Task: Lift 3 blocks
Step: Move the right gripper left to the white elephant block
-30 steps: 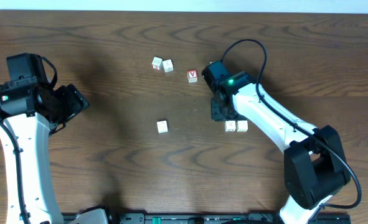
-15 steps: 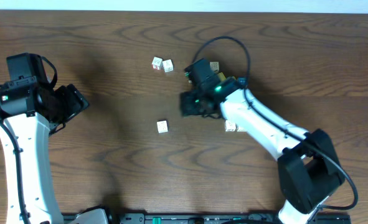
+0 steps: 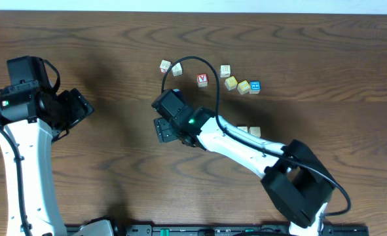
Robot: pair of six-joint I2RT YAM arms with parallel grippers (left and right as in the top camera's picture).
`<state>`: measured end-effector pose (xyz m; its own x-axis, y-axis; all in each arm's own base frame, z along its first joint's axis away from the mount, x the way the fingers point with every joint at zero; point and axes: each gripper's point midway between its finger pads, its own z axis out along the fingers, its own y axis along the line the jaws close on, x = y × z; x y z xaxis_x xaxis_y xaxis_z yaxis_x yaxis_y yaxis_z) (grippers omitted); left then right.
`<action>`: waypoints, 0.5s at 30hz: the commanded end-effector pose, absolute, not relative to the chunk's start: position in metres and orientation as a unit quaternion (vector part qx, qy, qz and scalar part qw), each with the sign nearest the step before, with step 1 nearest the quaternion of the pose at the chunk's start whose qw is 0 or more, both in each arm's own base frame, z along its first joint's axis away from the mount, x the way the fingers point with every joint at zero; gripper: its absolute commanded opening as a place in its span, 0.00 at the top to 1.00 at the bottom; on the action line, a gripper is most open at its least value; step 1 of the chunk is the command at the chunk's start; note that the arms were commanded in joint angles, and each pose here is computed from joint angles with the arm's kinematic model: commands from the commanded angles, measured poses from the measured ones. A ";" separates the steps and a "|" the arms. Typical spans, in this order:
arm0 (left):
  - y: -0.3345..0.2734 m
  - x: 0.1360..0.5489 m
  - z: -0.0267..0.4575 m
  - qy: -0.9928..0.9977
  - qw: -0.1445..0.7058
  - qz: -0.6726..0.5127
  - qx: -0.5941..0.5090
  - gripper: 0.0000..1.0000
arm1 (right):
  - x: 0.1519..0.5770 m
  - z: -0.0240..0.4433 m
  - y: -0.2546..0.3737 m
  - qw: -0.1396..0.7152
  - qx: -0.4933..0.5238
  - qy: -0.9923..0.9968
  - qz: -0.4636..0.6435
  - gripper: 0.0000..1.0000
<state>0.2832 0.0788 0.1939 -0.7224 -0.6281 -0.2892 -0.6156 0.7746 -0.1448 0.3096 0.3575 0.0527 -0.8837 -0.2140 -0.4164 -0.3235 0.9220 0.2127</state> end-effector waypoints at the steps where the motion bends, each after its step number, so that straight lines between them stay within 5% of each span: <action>1: 0.081 0.284 0.197 0.925 0.166 -0.017 -0.342 0.15 | 0.320 0.036 0.355 0.208 -0.115 0.965 0.114 0.27; 7: 0.081 0.284 0.197 0.925 0.166 -0.017 -0.342 0.15 | 0.312 0.026 0.366 0.200 -0.131 0.963 0.121 0.29; 15: 0.081 0.284 0.197 0.925 0.166 -0.017 -0.342 0.15 | 0.304 0.026 0.371 0.206 -0.151 0.960 0.112 0.50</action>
